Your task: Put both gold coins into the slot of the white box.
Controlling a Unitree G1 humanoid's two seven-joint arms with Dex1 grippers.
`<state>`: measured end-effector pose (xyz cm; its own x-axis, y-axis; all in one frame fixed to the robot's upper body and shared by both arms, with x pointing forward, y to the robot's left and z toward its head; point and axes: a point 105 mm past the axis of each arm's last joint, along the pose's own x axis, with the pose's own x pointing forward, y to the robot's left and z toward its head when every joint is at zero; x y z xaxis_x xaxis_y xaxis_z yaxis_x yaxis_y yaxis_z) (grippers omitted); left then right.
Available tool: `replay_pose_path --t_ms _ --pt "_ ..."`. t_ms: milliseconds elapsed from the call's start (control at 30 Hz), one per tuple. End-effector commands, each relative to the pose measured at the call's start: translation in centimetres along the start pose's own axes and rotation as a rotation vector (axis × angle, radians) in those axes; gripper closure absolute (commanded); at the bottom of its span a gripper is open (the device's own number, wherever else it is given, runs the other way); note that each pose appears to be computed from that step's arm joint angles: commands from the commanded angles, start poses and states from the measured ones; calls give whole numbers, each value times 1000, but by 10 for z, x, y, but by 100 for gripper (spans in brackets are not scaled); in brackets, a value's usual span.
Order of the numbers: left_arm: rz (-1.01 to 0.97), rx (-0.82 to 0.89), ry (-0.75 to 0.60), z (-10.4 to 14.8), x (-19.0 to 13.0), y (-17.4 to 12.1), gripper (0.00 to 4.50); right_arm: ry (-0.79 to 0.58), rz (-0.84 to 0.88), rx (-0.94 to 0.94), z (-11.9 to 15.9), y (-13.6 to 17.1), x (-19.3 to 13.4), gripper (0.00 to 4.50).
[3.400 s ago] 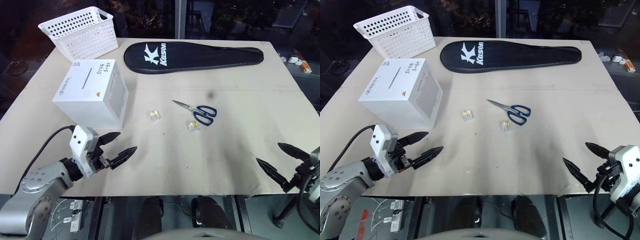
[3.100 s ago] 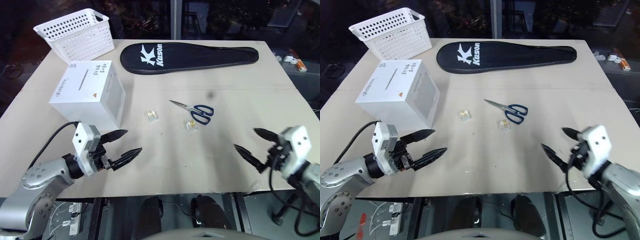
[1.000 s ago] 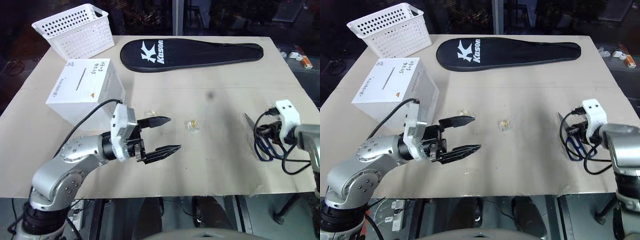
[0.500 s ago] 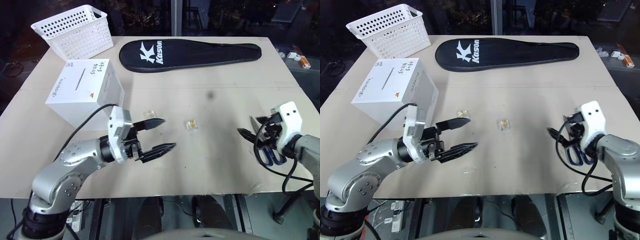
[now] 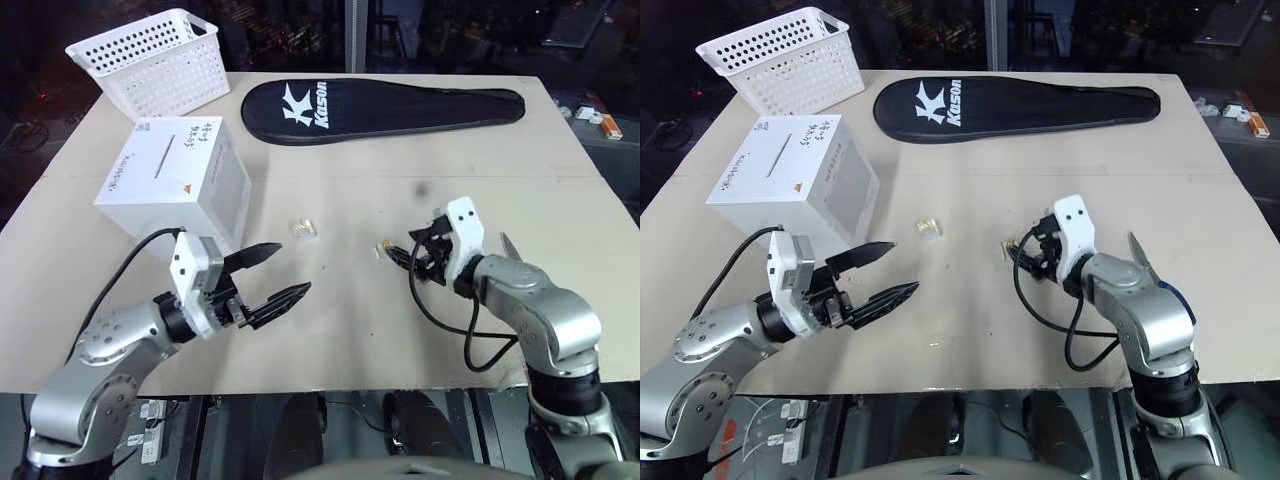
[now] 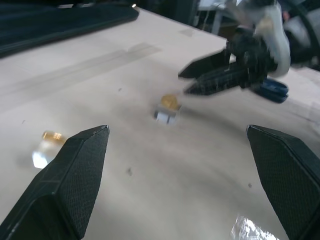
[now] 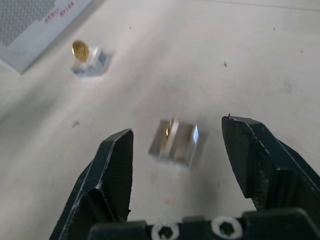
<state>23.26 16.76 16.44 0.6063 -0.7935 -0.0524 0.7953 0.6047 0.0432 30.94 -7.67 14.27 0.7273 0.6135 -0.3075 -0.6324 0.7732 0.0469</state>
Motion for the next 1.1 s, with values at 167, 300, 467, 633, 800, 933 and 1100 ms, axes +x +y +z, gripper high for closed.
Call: replay_pose_path --t_ms 167,300,467,633,800,933,1100 --pt "-4 45 -21 8 -9 -8 0 3 55 35 10 11 3 216" --pt "1 45 -16 6 -11 -8 0 40 41 49 3 10 8 216" --pt "1 41 -15 5 -11 -8 0 59 29 43 0 8 11 338" --pt "0 40 -14 5 -11 -9 0 65 31 42 -1 9 12 338" --pt "-1 41 -14 6 -11 -9 0 65 28 40 -1 8 14 338" --pt "0 40 -15 6 -10 -10 0 64 28 38 0 7 14 338" --pt "1 41 -16 6 -9 -11 0 65 30 35 0 7 16 338"
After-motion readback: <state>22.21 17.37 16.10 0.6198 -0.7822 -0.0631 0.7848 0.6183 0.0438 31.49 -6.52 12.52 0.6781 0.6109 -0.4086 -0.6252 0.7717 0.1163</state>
